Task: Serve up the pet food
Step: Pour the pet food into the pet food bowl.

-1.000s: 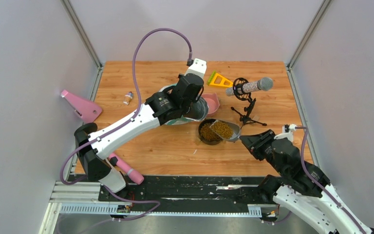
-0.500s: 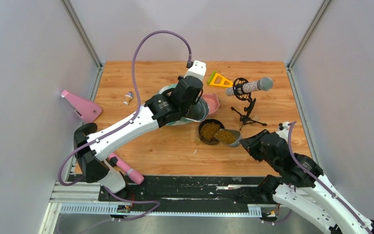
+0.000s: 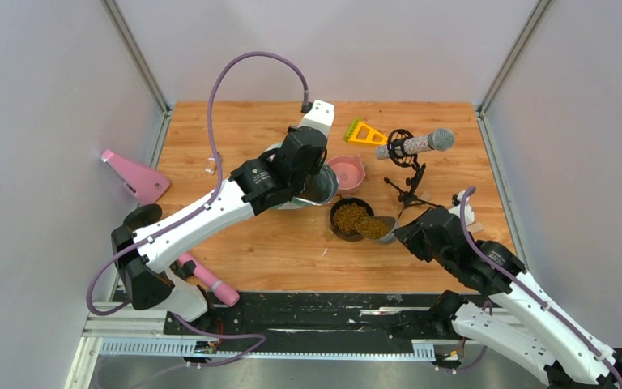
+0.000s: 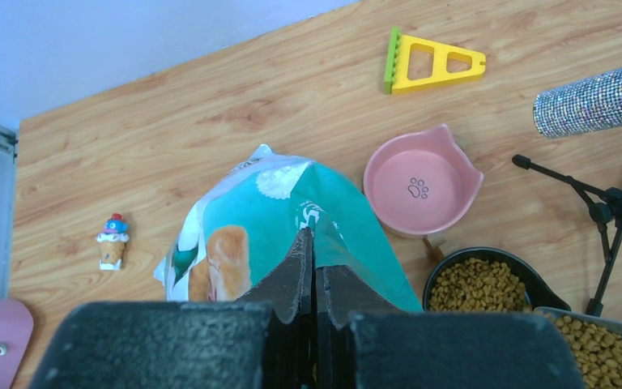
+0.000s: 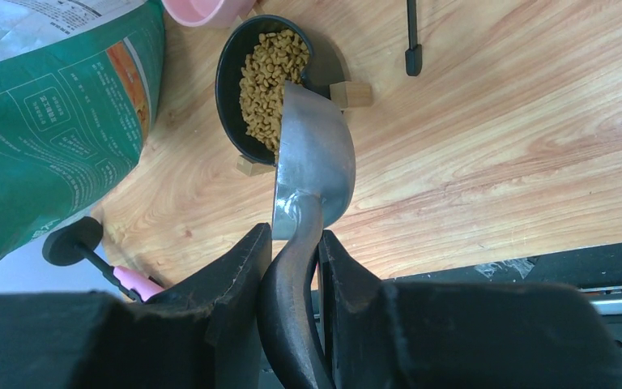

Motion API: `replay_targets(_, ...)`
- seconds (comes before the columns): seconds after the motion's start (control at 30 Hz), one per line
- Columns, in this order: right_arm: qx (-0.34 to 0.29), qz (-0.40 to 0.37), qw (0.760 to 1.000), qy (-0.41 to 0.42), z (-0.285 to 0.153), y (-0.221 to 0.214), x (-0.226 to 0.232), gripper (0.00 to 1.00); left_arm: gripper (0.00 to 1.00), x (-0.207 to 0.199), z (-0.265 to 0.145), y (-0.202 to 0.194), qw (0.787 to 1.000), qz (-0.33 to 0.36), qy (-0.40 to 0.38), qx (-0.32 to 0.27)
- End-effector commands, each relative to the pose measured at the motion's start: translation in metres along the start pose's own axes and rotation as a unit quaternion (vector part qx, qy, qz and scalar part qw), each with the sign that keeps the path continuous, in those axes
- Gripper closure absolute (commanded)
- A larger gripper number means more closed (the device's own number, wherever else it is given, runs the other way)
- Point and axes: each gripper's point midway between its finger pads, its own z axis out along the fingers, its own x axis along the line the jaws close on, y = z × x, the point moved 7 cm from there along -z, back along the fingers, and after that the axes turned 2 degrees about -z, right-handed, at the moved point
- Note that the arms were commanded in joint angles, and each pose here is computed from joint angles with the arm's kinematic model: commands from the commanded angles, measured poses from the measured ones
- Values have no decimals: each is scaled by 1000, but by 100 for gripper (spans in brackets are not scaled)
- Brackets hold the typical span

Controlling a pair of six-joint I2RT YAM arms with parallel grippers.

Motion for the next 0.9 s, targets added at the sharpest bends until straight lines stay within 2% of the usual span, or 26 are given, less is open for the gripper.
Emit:
replay_targets(0.0, -9, -10, 1000, 25, -11, 11, 16, 100, 100, 15, -22, 44, 994, -73, 1, -85)
replay_targets(0.53, -4, -87, 996, 8, -11, 20, 36, 100, 100, 13, -19, 44, 994, -69, 2, -84)
replay_targets(0.87, -3, -108, 994, 9, -11, 23, 43, 100, 100, 14, -19, 43, 994, -66, 5, -82)
